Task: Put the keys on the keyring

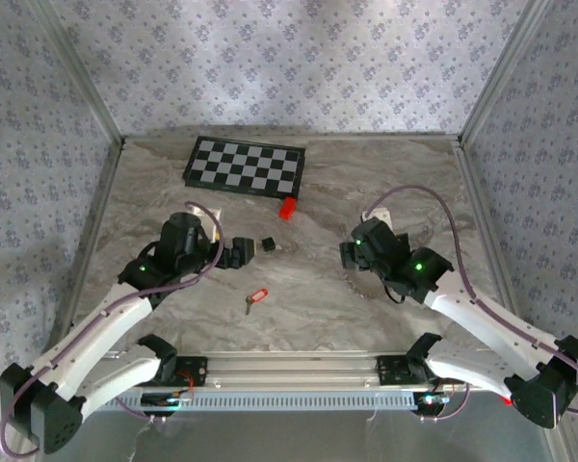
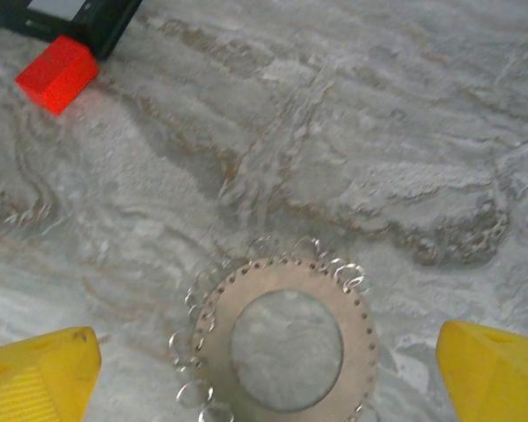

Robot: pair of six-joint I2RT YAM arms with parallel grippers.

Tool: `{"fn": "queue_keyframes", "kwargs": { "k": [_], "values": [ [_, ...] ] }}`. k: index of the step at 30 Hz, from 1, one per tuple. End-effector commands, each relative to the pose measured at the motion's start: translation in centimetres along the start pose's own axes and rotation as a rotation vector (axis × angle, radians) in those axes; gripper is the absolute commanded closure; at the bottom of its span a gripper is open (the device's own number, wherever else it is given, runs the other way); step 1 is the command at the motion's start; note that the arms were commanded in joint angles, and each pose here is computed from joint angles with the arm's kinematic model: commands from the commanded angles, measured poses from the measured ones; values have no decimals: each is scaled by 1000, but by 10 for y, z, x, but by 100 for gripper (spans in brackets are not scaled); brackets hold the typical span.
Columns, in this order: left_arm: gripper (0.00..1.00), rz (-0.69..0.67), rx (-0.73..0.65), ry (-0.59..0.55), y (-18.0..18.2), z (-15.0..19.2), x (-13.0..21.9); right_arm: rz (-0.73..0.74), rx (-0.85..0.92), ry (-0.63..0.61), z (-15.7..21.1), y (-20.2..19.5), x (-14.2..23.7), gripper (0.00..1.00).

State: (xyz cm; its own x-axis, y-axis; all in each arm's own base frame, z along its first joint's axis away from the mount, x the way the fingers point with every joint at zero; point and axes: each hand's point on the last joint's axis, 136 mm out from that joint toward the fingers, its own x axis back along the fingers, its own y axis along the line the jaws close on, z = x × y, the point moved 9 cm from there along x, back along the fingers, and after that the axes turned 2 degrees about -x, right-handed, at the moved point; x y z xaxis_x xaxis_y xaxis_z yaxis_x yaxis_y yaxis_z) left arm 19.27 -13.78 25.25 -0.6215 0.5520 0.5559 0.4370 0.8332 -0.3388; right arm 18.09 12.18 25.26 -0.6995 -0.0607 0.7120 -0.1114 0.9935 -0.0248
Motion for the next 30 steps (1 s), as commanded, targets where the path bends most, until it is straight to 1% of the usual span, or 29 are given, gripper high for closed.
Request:
{"fn": "queue_keyframes", "kwargs": {
  "k": [1, 3, 4, 10, 14, 16, 18, 24, 26, 30],
  "values": [
    [0, 136, -34, 27, -23, -2, -1, -49, -87, 88, 17, -3, 7, 0],
    [0, 177, -61, 50, -32, 3, -4, -100, -114, 99, 24, -2, 7, 0],
    [0, 202, -73, 60, -36, 7, -6, -119, -125, 102, 27, -3, 6, 2],
    [1, 371, -124, 97, -63, 24, -11, -157, -139, 169, 42, -4, 0, 4],
    [3, 415, -149, 116, -76, 31, -15, -204, -185, 208, 52, -5, -12, 4],
    [5, 429, -150, 126, -81, 34, -18, -236, -222, 218, 54, -7, -17, 5],
    [6, 446, -162, 129, -89, 38, -22, -275, -267, 220, 55, -11, -22, 8],
    [11, 422, -150, 169, -102, 51, -43, -354, -386, 190, 59, -27, -36, 11],
    [13, 427, -139, 164, -108, 54, -48, -368, -391, 181, 59, -32, -40, 12],
    [17, 385, -138, 165, -118, 57, -62, -374, -397, 181, 57, -41, -50, 12]
  ]
}}
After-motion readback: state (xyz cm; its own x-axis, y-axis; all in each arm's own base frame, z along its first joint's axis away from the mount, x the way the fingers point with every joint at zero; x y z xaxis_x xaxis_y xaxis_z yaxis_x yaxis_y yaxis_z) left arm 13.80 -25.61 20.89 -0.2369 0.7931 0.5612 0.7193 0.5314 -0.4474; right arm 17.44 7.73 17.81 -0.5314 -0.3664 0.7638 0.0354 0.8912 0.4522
